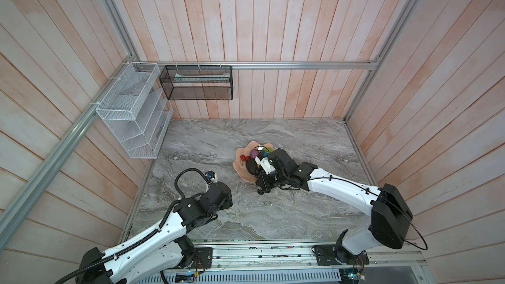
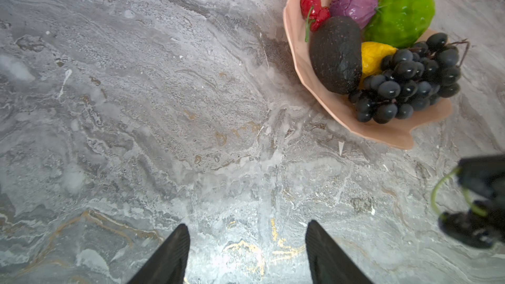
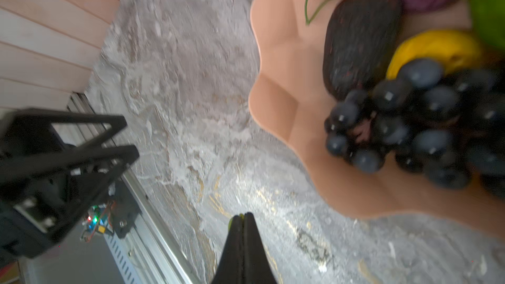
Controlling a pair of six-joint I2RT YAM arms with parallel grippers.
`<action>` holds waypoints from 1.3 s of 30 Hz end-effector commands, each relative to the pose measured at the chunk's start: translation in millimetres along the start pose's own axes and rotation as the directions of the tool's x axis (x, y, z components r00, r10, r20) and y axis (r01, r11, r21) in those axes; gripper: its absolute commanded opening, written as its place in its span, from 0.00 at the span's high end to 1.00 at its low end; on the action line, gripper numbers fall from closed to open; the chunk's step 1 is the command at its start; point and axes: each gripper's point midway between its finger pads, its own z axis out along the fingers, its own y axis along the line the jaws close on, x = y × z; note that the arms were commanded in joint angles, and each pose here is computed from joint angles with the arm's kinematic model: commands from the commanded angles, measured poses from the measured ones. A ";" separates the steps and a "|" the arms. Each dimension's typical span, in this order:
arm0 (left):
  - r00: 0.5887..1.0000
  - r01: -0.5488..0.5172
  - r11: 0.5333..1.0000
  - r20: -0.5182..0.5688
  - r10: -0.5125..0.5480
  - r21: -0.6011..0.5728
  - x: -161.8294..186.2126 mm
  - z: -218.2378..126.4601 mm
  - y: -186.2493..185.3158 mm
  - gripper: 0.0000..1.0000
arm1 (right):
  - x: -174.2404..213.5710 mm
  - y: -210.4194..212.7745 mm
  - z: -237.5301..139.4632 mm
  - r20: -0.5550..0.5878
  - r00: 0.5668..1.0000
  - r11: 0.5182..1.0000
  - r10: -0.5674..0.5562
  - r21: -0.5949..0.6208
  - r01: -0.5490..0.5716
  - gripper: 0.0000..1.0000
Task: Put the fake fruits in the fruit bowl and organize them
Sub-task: 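Grasp the dark plums' stem and carry them to the bowl with the right gripper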
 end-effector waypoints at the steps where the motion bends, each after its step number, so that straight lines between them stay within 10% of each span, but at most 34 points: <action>1: 0.998 0.069 0.996 0.020 -0.068 -0.058 1.3 -1.8 17.2 0.30 | -43.5 10.9 11.8 0.107 0.993 0.995 -0.048 -0.078 0.056 1.00; 39: 0.990 0.123 0.992 0.081 -0.120 -0.032 -22.2 -17.1 6.6 0.30 | -94.8 -17.7 117.9 0.130 0.919 0.873 -0.372 -0.287 0.394 1.00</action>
